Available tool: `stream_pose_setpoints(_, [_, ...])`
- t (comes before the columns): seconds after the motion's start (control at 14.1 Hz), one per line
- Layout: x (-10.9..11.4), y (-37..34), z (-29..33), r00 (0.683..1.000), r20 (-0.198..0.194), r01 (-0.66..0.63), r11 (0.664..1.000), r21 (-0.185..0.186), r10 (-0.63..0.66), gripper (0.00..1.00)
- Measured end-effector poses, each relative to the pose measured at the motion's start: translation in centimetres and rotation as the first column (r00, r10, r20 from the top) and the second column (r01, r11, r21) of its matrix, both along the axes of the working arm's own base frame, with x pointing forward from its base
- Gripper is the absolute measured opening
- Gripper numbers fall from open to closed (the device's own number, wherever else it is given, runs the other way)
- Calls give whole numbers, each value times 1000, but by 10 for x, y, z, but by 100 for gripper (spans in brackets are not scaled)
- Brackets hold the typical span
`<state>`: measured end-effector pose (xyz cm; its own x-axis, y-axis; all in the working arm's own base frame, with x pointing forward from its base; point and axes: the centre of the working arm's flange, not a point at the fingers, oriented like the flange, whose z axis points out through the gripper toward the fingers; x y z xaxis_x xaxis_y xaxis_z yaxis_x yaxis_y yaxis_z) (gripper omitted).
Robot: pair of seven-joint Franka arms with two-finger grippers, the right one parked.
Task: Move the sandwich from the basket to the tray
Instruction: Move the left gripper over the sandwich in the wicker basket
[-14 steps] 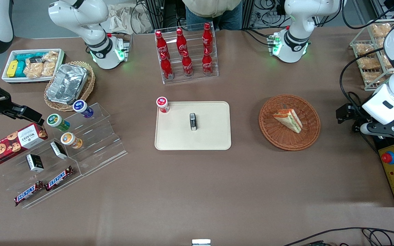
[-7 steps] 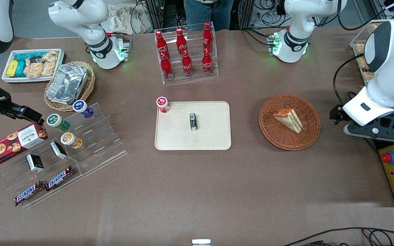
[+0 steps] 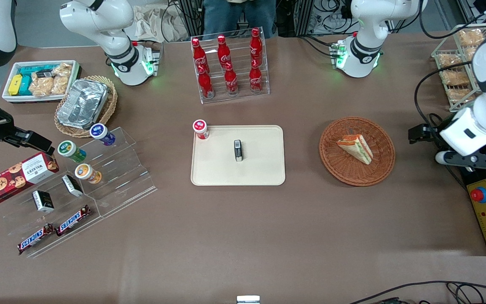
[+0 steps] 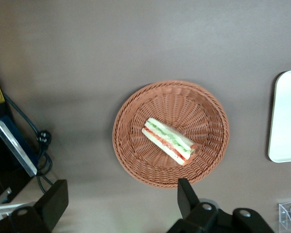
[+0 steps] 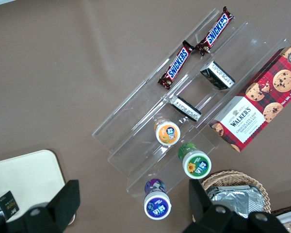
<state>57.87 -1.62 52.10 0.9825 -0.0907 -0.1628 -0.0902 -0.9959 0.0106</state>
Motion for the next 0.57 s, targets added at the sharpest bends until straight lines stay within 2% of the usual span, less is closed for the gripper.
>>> stream_pose_setpoints(0.07, [-3,1,-7,999,-11,-41,999,6,41,100])
stream_pose_setpoints(0.14, [-6,-1,-15,997,-6,-76,997,13,76,100])
stream_pose_setpoints(0.28, [-19,-8,-35,992,49,-117,993,7,116,100])
stream_pose_setpoints(0.43, [-45,-9,-61,981,107,-164,987,0,163,100])
stream_pose_setpoints(0.57, [-72,-7,-88,962,125,-244,970,2,242,100])
